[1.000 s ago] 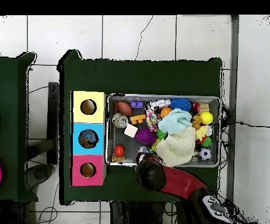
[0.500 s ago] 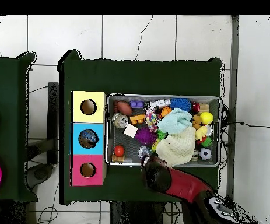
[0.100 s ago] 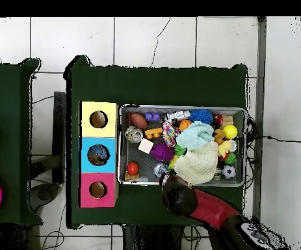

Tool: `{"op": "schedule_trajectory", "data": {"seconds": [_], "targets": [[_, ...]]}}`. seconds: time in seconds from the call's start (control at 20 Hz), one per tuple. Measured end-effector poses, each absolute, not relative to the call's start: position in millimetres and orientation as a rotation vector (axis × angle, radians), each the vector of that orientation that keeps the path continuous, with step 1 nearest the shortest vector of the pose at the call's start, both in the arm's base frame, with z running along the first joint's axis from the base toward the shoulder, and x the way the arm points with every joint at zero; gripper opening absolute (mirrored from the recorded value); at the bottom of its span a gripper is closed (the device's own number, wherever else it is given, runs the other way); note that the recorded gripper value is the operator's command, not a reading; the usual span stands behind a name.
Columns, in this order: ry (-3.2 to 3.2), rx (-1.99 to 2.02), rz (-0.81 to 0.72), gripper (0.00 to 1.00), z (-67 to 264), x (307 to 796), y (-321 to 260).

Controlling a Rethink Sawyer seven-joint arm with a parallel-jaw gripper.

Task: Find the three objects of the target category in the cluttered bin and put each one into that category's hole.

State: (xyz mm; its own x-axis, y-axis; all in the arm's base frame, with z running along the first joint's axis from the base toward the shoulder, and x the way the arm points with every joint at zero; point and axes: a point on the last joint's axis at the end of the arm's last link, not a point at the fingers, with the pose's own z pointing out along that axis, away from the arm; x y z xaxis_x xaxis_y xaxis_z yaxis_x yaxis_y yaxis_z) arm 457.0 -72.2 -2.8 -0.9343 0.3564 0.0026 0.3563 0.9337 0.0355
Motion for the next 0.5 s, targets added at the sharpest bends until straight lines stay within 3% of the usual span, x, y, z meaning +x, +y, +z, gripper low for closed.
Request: {"op": "schedule_trajectory", "data": {"seconds": [0.5], "targets": [[3.059,0.664,0.207,1.0,15.7,454.6,-62.6]]}}
